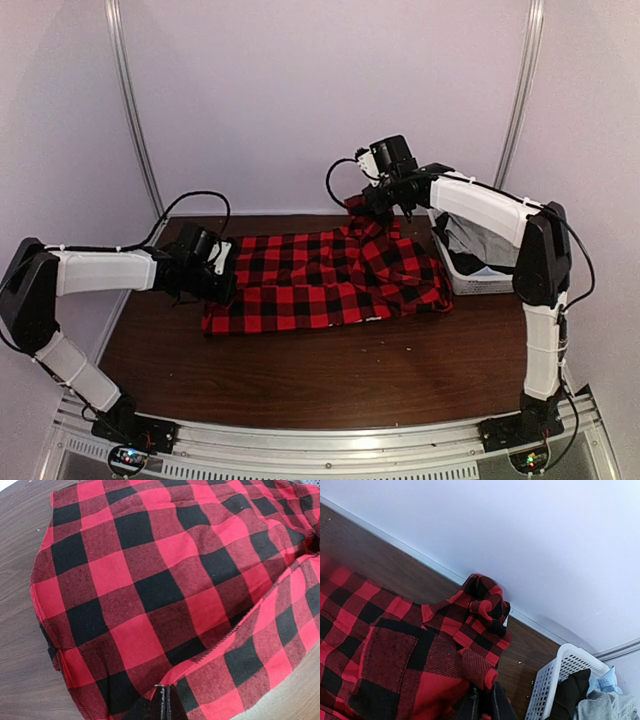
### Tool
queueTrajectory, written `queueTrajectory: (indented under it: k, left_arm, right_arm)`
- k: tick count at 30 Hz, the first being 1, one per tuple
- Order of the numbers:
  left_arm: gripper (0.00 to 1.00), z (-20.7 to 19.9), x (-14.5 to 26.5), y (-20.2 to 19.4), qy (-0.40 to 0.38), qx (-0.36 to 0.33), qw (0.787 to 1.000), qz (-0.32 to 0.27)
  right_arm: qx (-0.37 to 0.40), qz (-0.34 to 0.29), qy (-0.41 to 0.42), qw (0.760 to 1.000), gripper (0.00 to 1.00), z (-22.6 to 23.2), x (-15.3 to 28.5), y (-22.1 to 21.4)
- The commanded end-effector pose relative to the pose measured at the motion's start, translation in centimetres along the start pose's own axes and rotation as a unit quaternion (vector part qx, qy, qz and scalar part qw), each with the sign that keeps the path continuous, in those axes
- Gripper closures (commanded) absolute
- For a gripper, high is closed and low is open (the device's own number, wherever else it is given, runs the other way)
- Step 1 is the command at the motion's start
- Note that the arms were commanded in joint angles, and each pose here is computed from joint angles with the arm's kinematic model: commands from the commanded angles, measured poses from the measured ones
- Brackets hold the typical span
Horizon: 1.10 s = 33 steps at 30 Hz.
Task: Fold and stack the long sleeve shirts
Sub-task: Fold the flattened shirt at the center of the board, then move the 1/3-folded shirt to the center of the board.
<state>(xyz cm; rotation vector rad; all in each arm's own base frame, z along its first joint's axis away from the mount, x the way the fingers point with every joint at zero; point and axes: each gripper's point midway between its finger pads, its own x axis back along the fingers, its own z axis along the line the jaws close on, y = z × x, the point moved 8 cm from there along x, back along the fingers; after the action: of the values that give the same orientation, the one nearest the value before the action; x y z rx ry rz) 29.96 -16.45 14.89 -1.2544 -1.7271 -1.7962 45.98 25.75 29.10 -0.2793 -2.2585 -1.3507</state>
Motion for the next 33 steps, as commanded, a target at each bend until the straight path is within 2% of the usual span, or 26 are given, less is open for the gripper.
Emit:
queueTrajectory:
  k: [1,5,8,9,11,13,15,18,21,25,33]
  left_arm:
    - [1.0,0.4,-0.8,1.5,0.031,-0.002,0.999,-0.023]
    - [1.0,0.7,-2.0,1.7,0.051,-0.01,0.999,-0.012]
    - [0.97,1.4,-2.7,2.0,0.09,-0.011,0.996,-0.004]
    - [0.93,1.7,-2.8,2.1,0.108,-0.01,0.994,-0.003]
    - [0.82,2.3,-2.9,2.3,0.143,-0.007,0.99,-0.002]
    - [0.75,2.8,-2.5,2.6,0.177,-0.002,0.984,-0.009]
    - [0.58,3.3,-1.8,3.1,0.205,0.004,0.978,-0.024]
    - [0.42,3.4,-0.6,3.7,0.22,0.008,0.975,-0.041]
    - [0.37,2.4,0.7,4.1,0.166,0.01,0.984,-0.064]
    - [0.32,-0.9,1.3,3.1,0.034,-0.006,0.996,-0.078]
    - [0.32,-4.2,-1.3,-0.3,-0.07,-0.006,0.996,-0.052]
  right_arm:
    - [0.017,0.001,-0.003,1.0,0.88,0.0,-0.9,0.1]
    - [0.019,0.03,-0.025,0.999,0.81,-0.1,-2.2,-1.5]
    - [0.006,0.05,-0.059,0.997,0.66,-1.1,-2.5,-2.1]
    - [0.0,0.054,-0.071,0.996,0.58,-1.4,-2.4,-2.2]
    - [-0.011,0.065,-0.079,0.995,0.51,-1.7,-1.7,-2.6]
    - [-0.025,0.077,-0.075,0.994,0.43,-1.7,-0.7,-3.6]
    - [-0.036,0.082,-0.06,0.994,0.39,-1.1,0.8,-5.0]
    - [-0.054,0.08,-0.012,0.995,0.36,0.6,3.1,-7.6]
    - [-0.091,0.092,0.043,0.991,0.35,2.0,5.1,-10.4]
    - [-0.118,0.107,0.097,0.983,0.37,3.4,7.3,-13.3]
    - [-0.133,0.146,0.136,0.971,0.42,5.0,8.9,-17.8]
